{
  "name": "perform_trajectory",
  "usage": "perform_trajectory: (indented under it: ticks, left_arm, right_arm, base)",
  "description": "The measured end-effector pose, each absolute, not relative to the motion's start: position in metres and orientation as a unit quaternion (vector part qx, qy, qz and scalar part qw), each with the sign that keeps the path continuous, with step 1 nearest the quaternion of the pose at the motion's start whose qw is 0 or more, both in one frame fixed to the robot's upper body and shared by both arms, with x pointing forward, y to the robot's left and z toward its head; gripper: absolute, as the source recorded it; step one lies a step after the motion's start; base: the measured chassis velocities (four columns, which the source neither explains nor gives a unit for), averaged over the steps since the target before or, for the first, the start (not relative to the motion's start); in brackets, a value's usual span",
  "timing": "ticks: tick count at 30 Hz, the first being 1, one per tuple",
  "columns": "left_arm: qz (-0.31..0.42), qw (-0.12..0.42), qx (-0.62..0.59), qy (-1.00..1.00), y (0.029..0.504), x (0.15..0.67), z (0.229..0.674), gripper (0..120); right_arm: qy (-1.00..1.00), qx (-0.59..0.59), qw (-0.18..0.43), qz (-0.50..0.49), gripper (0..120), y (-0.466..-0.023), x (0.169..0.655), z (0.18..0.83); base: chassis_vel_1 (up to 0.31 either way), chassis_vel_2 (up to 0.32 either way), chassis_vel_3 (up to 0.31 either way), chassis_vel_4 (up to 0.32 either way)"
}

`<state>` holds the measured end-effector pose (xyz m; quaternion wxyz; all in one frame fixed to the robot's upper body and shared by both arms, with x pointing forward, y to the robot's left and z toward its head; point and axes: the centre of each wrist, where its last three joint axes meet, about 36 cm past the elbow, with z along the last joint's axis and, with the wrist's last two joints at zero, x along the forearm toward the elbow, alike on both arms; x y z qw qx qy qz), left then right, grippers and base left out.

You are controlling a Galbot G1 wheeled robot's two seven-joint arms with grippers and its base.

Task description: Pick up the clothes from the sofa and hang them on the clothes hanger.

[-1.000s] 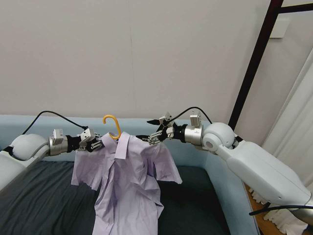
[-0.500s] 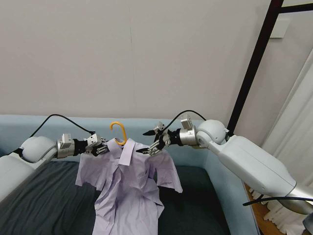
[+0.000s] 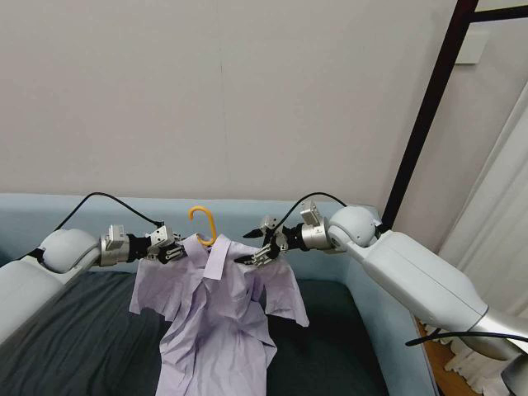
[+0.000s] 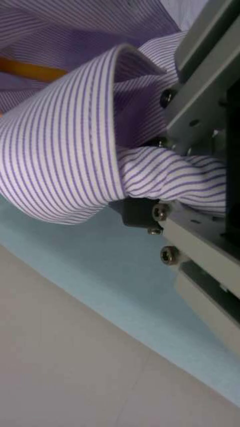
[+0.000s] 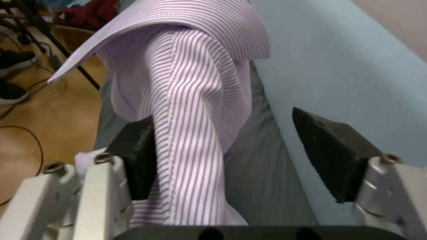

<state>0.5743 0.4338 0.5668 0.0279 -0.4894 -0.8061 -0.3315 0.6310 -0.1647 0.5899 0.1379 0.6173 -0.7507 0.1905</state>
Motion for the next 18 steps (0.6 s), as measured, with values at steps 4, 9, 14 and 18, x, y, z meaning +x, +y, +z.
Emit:
perform_trajectory:
  ticks: [4, 9, 14, 18]
  left_arm:
    - [-0.339, 0.029, -0.491, -0.802, 0.4317, 0.5785, 0.5684, 1]
    - [-0.339, 0.028, -0.493, -0.801, 0.43, 0.5803, 0.5691, 1]
    - [-0.34, 0.028, -0.497, -0.798, 0.4292, 0.5821, 0.5712, 1]
    - [-0.339, 0.029, -0.499, -0.797, 0.4293, 0.5829, 0.5705, 1]
  right_arm:
    - [-0.74, 0.63, 0.144, 0.189, 50, -0.1665, 0.6318, 0.5879]
    - [-0.732, 0.638, 0.149, 0.19, 32, -0.1661, 0.6335, 0.5866]
    - [-0.727, 0.641, 0.152, 0.194, 12, -0.165, 0.6347, 0.5849]
    - [-0.727, 0.641, 0.153, 0.194, 3, -0.165, 0.6352, 0.5846]
  base:
    - [0.0, 0.0, 0.0, 0.0]
    - [0.0, 0.0, 0.0, 0.0]
    - [0.0, 0.0, 0.0, 0.0]
    - [0.0, 0.0, 0.0, 0.0]
